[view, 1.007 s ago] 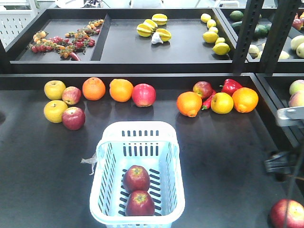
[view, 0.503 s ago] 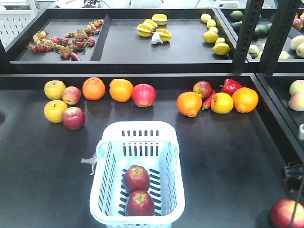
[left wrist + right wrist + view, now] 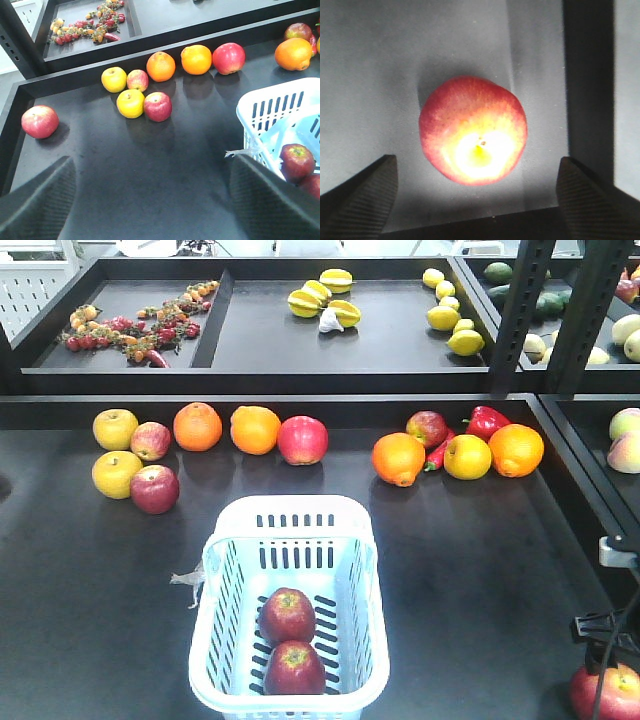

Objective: Pick three apples into basket with both arms
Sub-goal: 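Move the right gripper to a third red apple and grasp it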

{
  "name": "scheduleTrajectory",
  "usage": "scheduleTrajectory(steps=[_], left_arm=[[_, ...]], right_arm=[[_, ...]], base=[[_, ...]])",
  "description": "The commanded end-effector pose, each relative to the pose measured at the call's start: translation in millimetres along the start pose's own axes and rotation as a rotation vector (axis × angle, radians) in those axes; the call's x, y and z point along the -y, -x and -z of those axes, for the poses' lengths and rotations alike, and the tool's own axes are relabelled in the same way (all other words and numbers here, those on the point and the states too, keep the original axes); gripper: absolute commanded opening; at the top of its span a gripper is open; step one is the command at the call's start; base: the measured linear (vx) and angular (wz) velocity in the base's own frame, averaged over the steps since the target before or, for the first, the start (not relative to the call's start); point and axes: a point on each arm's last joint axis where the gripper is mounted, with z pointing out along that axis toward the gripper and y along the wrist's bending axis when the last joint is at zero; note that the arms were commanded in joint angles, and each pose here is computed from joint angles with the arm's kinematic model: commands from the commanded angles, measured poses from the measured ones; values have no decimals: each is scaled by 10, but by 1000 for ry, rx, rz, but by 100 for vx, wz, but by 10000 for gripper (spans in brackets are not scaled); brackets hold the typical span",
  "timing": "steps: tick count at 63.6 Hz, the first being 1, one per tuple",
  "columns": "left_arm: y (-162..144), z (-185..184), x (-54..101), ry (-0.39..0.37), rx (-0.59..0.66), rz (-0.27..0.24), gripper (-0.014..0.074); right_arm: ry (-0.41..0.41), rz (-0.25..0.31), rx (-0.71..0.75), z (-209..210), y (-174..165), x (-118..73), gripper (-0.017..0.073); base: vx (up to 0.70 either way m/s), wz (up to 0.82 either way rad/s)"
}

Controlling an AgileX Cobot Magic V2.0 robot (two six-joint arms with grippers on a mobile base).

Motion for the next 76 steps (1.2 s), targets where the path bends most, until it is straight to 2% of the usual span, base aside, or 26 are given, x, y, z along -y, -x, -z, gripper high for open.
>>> scheduleTrajectory(steps=[1, 61, 68, 76], left_arm=[[112, 31, -9, -2, 81, 3, 593], [112, 31, -9, -2, 81, 3, 593], [112, 31, -9, -2, 81, 3, 593], [112, 31, -9, -2, 81, 3, 593]], right_arm=[[-4, -2, 60, 47, 97, 26, 603], [29, -15, -95, -597, 118, -35, 588], [29, -14, -103, -596, 111, -35, 537], [31, -25, -114, -592, 101, -37, 419]], base=[[0, 0], [0, 0], [0, 0], [0, 0]])
